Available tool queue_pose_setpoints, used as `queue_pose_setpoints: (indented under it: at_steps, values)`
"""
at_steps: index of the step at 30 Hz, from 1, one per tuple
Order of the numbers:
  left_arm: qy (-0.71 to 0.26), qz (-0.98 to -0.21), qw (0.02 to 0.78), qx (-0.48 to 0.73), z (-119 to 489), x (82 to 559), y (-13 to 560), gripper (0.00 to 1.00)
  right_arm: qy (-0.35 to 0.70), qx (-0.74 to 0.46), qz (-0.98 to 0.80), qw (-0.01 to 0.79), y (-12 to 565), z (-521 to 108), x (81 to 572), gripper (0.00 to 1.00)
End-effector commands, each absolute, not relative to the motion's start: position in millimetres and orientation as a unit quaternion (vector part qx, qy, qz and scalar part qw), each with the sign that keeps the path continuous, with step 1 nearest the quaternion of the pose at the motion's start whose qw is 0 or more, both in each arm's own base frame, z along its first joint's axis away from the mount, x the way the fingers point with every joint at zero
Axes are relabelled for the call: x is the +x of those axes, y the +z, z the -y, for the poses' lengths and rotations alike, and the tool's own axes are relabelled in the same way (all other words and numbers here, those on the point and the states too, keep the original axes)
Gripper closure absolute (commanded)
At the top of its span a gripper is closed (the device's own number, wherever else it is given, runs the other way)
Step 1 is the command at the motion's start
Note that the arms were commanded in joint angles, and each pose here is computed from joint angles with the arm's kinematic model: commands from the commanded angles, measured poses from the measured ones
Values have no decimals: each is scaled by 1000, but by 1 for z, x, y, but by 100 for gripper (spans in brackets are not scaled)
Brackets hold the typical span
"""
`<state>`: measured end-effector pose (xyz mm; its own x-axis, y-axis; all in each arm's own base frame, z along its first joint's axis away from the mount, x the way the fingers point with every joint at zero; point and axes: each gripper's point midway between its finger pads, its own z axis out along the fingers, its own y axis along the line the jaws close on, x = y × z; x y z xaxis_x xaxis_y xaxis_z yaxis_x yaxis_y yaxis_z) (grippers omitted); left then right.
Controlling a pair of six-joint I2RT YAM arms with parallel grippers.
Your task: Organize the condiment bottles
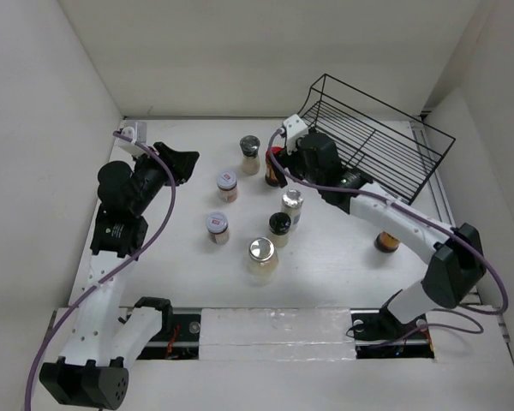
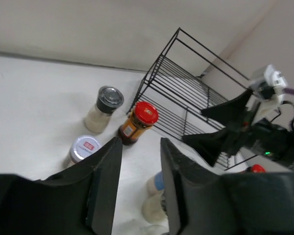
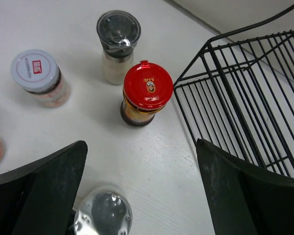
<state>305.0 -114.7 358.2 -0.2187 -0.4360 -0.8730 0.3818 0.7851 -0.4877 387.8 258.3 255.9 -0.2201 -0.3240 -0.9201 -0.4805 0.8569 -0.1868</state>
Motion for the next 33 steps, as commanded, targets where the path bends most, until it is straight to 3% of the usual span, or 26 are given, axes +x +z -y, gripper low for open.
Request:
queue_pose_setpoints:
  at_steps: [1, 3, 6, 11, 30, 33]
  values:
    - [-327, -702, 632, -25, 113, 307, 358, 65, 82, -268, -782, 556, 261, -277, 396, 1]
    - [-330, -702, 630, -22, 115, 308, 358, 41, 78, -264, -791, 547, 251, -278, 404, 1]
    - [-336, -702, 627, -22, 117, 307, 358, 34, 84, -268, -802, 527, 230, -281, 426, 1]
    - [-341, -703, 624, -17, 119, 309, 357, 34, 113, -262, -812, 509, 210, -292, 459, 1]
    - [-347, -705, 619, -17, 122, 312, 355, 34, 148, -268, -816, 490, 170, -309, 496, 1]
    - [-346, -711, 612, -19, 122, 314, 349, 34, 145, -265, -819, 487, 160, -306, 500, 5]
